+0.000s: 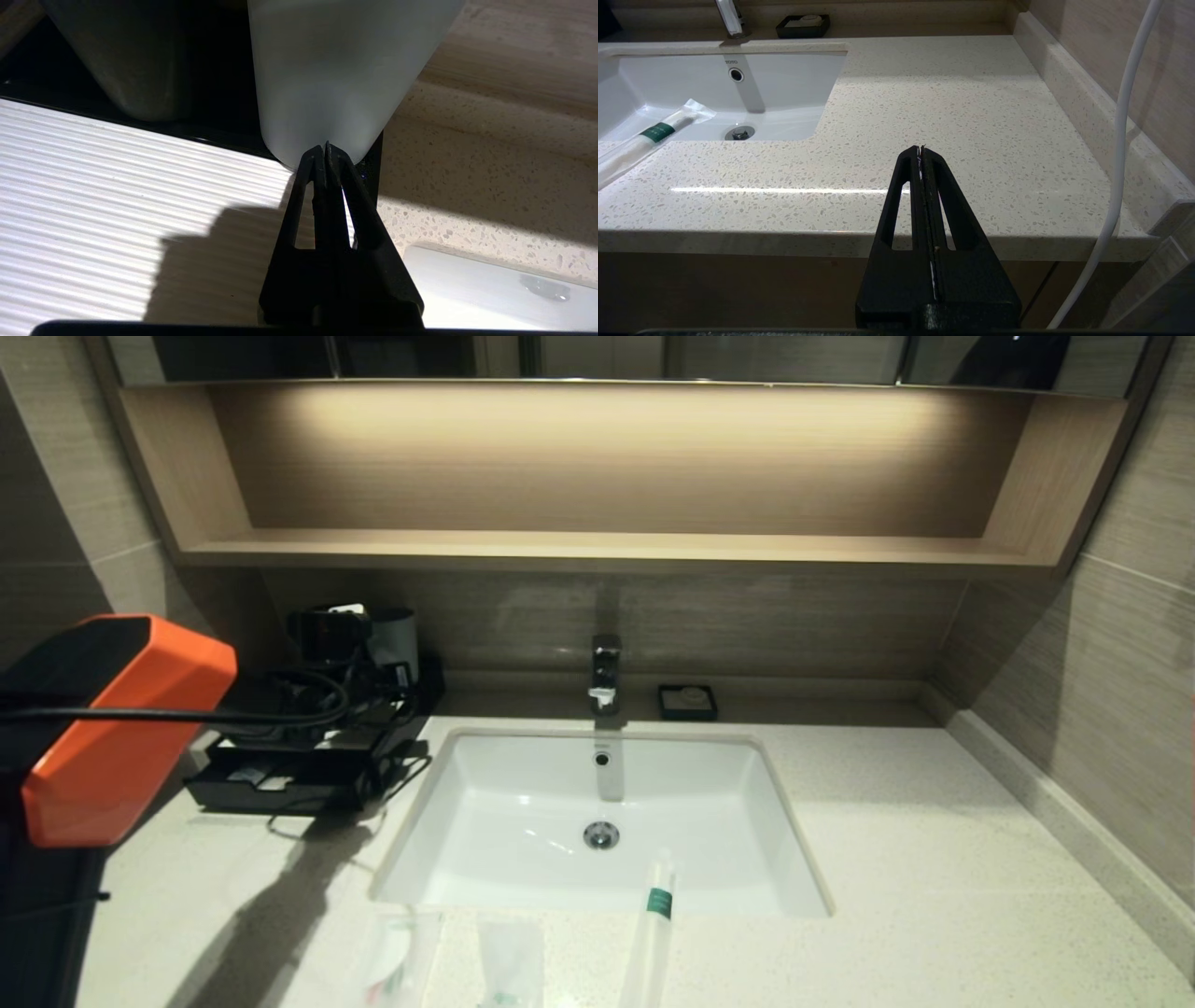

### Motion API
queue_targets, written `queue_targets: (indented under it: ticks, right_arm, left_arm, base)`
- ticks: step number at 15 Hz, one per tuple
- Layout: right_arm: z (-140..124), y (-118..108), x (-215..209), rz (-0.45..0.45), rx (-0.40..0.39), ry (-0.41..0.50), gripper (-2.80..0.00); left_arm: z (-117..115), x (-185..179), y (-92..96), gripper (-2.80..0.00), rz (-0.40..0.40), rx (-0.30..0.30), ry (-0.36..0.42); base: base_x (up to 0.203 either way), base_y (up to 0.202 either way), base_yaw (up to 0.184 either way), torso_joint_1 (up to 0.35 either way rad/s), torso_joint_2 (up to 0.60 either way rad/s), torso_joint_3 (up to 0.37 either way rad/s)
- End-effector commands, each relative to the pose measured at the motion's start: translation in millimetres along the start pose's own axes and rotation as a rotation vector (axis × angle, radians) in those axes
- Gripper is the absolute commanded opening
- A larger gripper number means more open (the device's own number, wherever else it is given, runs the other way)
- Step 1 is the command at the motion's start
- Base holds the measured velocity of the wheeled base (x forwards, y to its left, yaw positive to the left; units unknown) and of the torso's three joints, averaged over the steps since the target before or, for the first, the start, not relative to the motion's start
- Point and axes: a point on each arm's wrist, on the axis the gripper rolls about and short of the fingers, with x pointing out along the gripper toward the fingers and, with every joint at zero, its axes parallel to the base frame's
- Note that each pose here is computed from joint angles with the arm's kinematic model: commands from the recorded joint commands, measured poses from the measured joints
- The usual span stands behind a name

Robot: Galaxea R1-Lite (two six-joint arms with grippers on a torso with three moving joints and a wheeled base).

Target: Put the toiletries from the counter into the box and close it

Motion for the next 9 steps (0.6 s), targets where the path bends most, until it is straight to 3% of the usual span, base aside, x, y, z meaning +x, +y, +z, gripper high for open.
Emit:
queue_targets:
  ticks: [1,9]
  right_arm:
    - [0.0,0.0,0.1,0.0,0.0,0.002,-2.8]
    - [0.0,0.0,0.1,0.0,0.0,0.002,-2.8]
  left_arm:
    - [-3.2,7.4,-0.4,-2.8,0.001,-0.001,-0.004]
    - [-7.0,17.4,-0.4,-2.8,0.003,0.0,-0.009]
  base:
    - [0.0,0.0,0.0,0.0,0.0,0.0]
    - [0.0,0.0,0.0,0.0,0.0,0.0]
